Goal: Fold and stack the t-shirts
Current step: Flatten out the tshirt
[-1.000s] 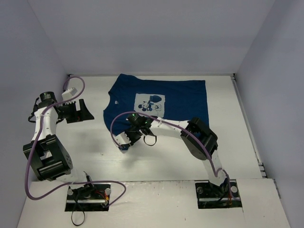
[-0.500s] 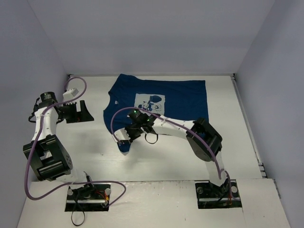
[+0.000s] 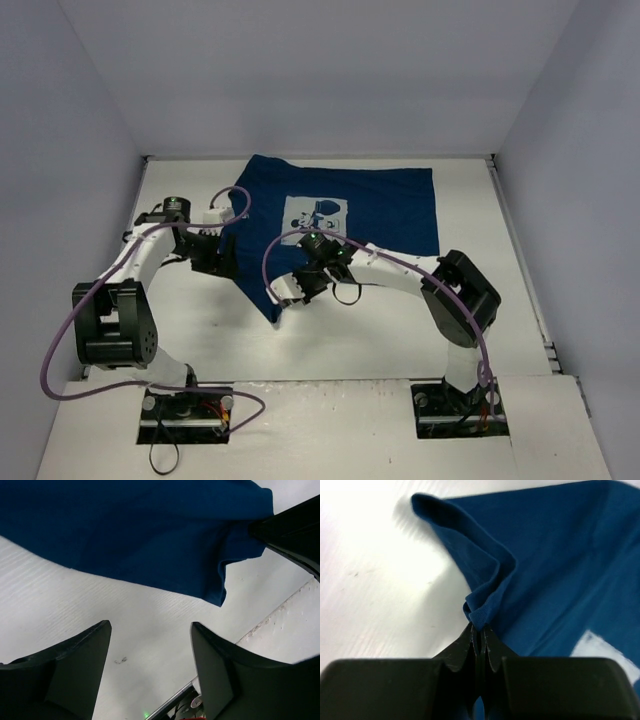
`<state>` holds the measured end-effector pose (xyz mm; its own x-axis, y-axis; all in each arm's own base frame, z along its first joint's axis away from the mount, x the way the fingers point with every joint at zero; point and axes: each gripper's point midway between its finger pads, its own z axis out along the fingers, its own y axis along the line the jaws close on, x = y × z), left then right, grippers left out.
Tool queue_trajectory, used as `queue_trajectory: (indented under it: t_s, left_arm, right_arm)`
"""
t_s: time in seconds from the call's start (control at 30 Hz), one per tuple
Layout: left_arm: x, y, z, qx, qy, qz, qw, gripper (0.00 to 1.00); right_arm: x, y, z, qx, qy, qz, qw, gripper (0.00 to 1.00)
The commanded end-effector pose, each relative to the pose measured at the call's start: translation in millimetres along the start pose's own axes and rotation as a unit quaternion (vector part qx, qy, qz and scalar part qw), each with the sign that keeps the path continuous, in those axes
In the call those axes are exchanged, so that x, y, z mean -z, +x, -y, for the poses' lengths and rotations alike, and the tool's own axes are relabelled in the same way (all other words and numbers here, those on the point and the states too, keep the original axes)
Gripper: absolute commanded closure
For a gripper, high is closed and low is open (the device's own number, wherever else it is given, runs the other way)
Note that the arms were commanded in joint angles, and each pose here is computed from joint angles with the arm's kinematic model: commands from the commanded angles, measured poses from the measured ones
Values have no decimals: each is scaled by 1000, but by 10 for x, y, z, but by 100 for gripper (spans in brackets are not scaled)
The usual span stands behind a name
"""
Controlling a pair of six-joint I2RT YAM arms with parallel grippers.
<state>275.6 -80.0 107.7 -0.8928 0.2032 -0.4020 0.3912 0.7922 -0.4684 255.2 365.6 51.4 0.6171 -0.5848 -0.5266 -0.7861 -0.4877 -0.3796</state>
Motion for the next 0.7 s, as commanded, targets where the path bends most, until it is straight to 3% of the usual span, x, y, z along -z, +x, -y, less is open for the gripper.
queue_trajectory:
  t_s: [0.0, 0.07, 0.27, 0.33, 0.53, 0.67]
  left_arm:
    - [-145, -209, 9, 46, 2, 1, 999, 40]
    - [-183, -253, 8, 65, 5, -1, 998, 41]
    - [-544, -306, 95, 136, 28, -37, 990, 48]
    - [-613, -332, 52, 142, 18, -39, 989, 52]
    - [-595, -288, -388, 176, -78, -36, 981, 62]
    - [-317, -251, -860, 211, -161, -21, 964, 65]
  right_arm:
    - [210, -54, -74, 48, -1, -8, 999, 98]
    - [227, -40, -127, 57, -5, -11, 998, 95]
    - [336, -149, -266, 63, -5, -1, 998, 49]
    - [382, -253, -246, 53, 1, 13, 998, 39]
    - [589, -441, -40, 6, 38, 34, 999, 37]
    - [762, -327, 139, -71, 73, 25, 995, 40]
